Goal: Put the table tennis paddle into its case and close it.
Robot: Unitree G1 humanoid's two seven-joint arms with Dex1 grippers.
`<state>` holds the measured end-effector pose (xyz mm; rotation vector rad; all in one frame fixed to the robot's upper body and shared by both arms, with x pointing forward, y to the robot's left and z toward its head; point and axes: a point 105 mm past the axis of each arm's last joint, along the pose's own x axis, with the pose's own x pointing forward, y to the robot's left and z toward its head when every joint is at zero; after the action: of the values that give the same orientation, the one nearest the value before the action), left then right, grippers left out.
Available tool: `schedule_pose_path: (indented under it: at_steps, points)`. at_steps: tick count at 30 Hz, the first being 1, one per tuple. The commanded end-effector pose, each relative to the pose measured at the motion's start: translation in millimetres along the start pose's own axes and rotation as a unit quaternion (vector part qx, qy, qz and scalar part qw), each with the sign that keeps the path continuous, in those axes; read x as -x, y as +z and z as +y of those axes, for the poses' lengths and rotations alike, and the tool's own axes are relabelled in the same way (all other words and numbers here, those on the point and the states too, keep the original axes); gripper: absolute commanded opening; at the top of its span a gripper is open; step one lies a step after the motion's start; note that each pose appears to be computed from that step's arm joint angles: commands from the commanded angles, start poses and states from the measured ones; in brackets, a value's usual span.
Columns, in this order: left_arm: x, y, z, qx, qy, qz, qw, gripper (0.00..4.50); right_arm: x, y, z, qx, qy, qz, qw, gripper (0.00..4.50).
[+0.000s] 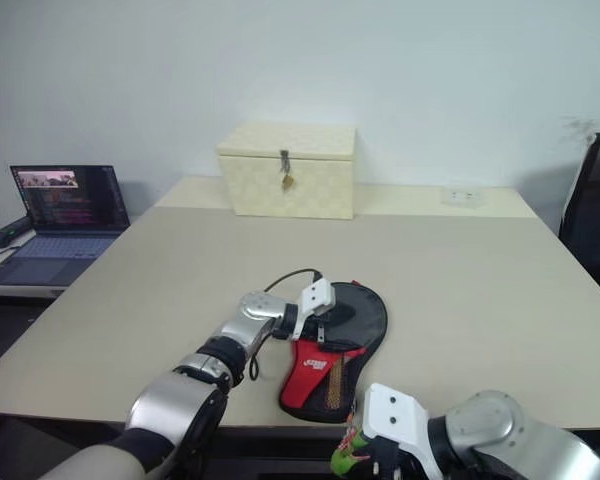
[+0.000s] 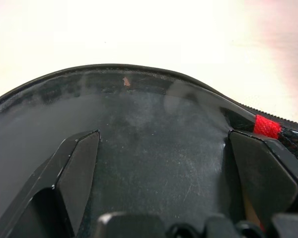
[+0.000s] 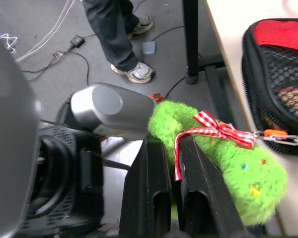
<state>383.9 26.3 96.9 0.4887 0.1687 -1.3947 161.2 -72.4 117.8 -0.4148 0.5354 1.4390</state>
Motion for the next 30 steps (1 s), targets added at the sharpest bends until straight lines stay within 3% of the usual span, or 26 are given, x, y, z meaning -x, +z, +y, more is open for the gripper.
schedule_pose_path:
  at_steps: [1, 9, 15, 18, 21, 25, 30]
  points:
    - [-9, -17, -12, 0.007, -0.023, 0.040, 0.999, 4.50, 1, 9, 29, 0.001, 0.071, -0.027, 0.997, 0.04]
    - [-11, -13, -8, -0.002, -0.012, 0.044, 0.999, 4.50, 0, 22, 45, -0.030, 0.110, -0.072, 0.991, 0.04]
    - [-12, -12, -8, -0.005, -0.010, 0.044, 0.999, 4.50, -5, 29, 29, -0.032, 0.067, -0.079, 0.994, 0.04]
    - [-12, -13, -8, -0.005, -0.007, 0.042, 0.999, 4.50, -4, 30, 26, -0.037, 0.068, -0.077, 0.994, 0.74]
    - [-10, -13, -6, -0.002, 0.000, 0.036, 0.999, 4.50, -2, 32, 22, -0.035, 0.063, -0.073, 0.995, 1.73]
    - [-3, -11, 1, 0.017, 0.027, 0.012, 0.999, 4.50, 11, 36, -5, -0.031, 0.020, -0.075, 0.996, 3.13]
    - [17, -10, 9, 0.031, 0.051, -0.027, 0.998, 4.50, 21, 45, -38, -0.046, -0.036, -0.113, 0.992, 3.13]
